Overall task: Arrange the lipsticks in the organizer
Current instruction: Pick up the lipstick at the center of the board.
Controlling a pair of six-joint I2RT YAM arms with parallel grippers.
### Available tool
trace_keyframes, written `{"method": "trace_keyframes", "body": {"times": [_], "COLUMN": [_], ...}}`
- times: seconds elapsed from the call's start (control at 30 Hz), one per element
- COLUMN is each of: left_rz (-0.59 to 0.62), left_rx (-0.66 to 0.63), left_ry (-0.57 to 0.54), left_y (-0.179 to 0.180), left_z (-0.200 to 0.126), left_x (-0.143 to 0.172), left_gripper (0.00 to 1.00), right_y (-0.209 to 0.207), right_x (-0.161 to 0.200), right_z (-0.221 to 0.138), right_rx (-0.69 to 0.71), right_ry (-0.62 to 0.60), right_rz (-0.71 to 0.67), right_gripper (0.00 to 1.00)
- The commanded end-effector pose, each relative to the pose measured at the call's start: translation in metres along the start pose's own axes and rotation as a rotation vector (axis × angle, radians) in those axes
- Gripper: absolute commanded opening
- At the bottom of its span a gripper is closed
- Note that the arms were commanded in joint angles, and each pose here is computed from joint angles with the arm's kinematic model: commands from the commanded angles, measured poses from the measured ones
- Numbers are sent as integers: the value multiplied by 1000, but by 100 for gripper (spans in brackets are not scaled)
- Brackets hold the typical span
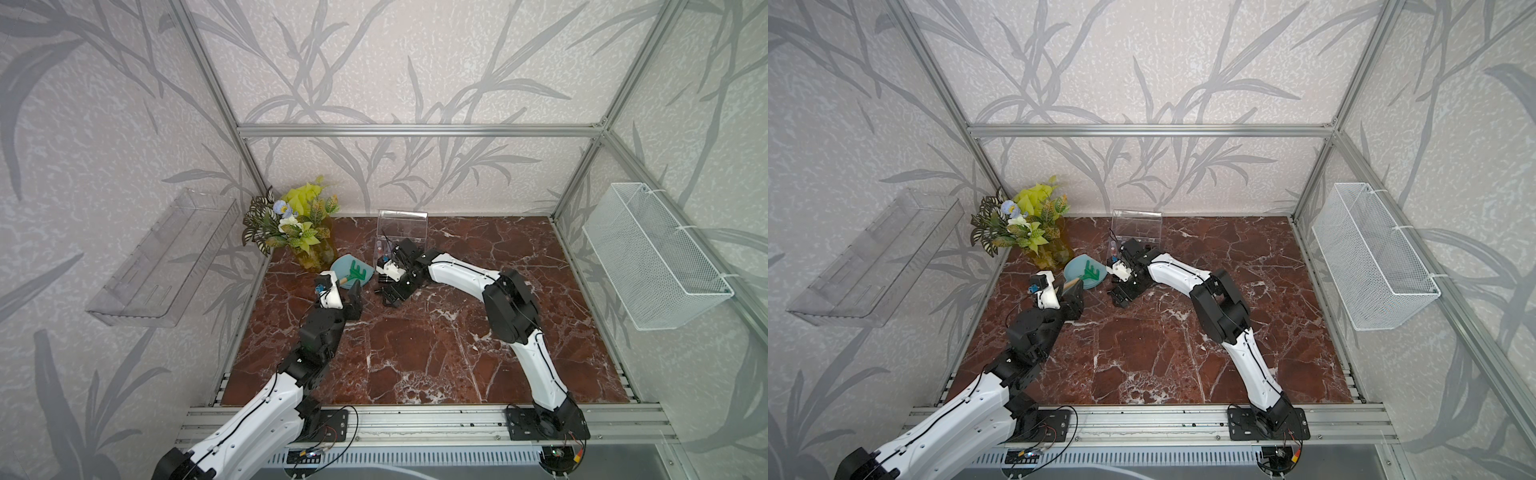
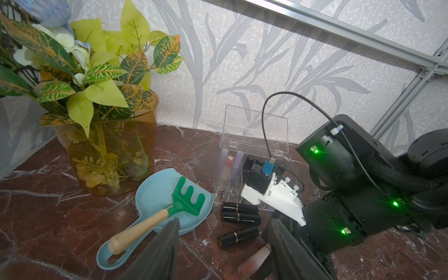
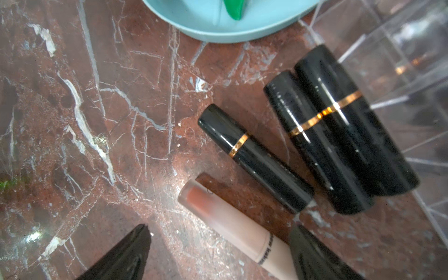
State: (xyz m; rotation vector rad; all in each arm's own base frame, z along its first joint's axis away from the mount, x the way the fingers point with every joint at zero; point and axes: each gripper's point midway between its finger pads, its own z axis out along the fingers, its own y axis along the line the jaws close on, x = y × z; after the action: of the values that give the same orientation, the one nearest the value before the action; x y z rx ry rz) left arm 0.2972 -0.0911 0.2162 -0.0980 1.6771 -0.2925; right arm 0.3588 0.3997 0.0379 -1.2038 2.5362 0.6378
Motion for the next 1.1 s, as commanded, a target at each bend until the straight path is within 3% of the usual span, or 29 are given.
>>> {"method": "trace_keyframes", "body": {"times": [0.0,0.43,0.63,1.07], "left_rz": [-11,-14,-16,-41], "left_rx": [8,3,0,26], "left_ry": [-21,-38,-53,-84], "left_y": [-1,0,2,-2], "left_z": [-1,-5,-8,-15], "left_x": [-6,-12,-16,-29], "left_gripper": [61,60,60,60], "right_y": [5,11,11,26], "right_x": [14,52,66,73], "right_z": [-6,-7,1,7], "right_rx": [-21,81,170,233], "right_ry": [40,182,272,317], "right_rz": [1,-15,-46,-107], "right_gripper": [93,84,74,27]}}
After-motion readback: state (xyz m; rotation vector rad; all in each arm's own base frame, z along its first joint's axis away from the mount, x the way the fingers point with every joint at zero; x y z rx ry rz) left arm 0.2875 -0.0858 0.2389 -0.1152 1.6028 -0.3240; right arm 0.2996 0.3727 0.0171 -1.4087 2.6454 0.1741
